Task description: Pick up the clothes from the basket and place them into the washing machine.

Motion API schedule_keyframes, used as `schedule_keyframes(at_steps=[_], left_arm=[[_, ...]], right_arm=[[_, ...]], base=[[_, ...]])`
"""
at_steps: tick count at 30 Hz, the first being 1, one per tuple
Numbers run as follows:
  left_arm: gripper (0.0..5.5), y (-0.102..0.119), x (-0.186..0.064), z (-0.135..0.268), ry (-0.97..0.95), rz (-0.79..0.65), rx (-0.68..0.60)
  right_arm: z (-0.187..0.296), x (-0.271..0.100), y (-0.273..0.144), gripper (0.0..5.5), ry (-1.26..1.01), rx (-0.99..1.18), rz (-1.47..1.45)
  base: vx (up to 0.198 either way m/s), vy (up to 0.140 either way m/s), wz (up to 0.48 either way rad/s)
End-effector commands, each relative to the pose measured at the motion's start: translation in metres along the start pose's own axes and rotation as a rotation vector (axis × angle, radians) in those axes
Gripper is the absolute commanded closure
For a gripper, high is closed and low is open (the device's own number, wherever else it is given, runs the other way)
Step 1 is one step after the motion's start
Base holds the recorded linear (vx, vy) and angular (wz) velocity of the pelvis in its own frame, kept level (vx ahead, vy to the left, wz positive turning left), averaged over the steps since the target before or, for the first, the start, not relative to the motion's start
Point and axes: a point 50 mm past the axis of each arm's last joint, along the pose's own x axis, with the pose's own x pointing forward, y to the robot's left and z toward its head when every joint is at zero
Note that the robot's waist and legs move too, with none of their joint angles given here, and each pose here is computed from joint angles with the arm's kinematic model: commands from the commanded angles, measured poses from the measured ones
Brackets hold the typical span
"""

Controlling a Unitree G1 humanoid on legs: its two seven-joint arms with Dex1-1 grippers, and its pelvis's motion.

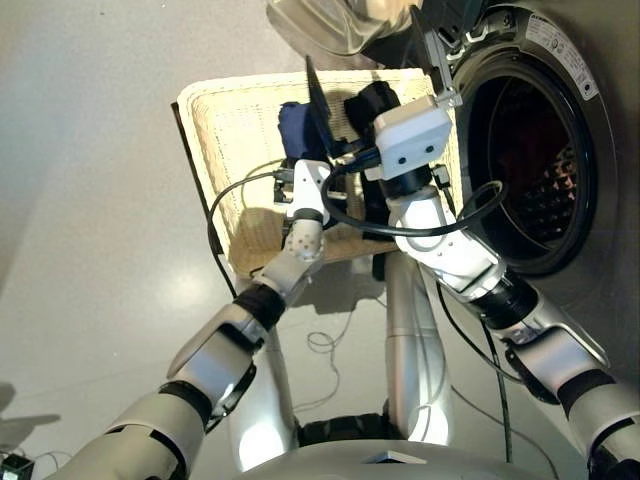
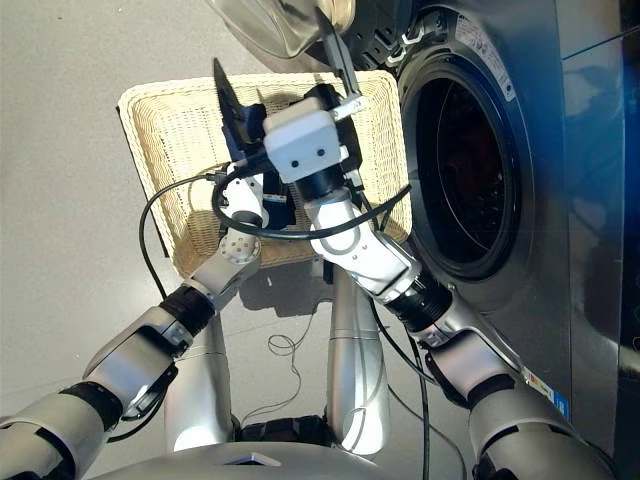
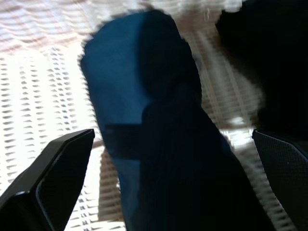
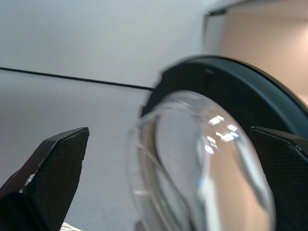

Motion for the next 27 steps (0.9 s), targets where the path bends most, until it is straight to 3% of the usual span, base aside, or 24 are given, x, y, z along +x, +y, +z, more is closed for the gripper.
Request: schedule_keyframes(at_steps=[1, 9, 22, 23, 24, 25, 26, 27], left_arm=[[0.0, -0.034, -0.004, 0.0, 0.045, -0.031, -0.024], [0.0, -0.019, 0.006, -0.018, 0.18, 0.072, 0.036], [0.0, -0.002, 0.014, -0.022, 0.24, 0.133, 0.06], [0.71, 0.0, 0.014, -0.023, 0.244, 0.136, 0.065], [2.7, 0.002, 0.015, -0.022, 0.243, 0.14, 0.072], [3.43, 0.002, 0.016, -0.021, 0.239, 0.141, 0.076], [5.5, 0.004, 0.016, -0.021, 0.238, 0.143, 0.081], [5.5, 0.005, 0.017, -0.021, 0.237, 0.146, 0.087]], right_arm=[[0.044, 0.018, 0.015, 0.0, -0.209, 0.115, 0.032], [0.065, 0.025, 0.032, 0.0, -0.275, 0.242, 0.071], [0.07, 0.024, 0.031, 0.0, -0.287, 0.282, 0.09], [0.07, 0.023, 0.031, 0.0, -0.287, 0.281, 0.093], [0.07, 0.023, 0.03, 0.0, -0.287, 0.28, 0.095], [0.069, 0.023, 0.029, 0.0, -0.286, 0.278, 0.098], [0.068, 0.022, 0.029, 0.0, -0.282, 0.275, 0.103], [0.067, 0.022, 0.028, 0.0, -0.277, 0.272, 0.103]], base=[[0.0, 0.0, 0.0], [0.0, 0.0, 0.0], [0.0, 0.0, 0.0], [0.0, 0.0, 0.0], [0.0, 0.0, 0.0], [0.0, 0.0, 0.0], [0.0, 0.0, 0.0], [0.0, 0.0, 0.0]])
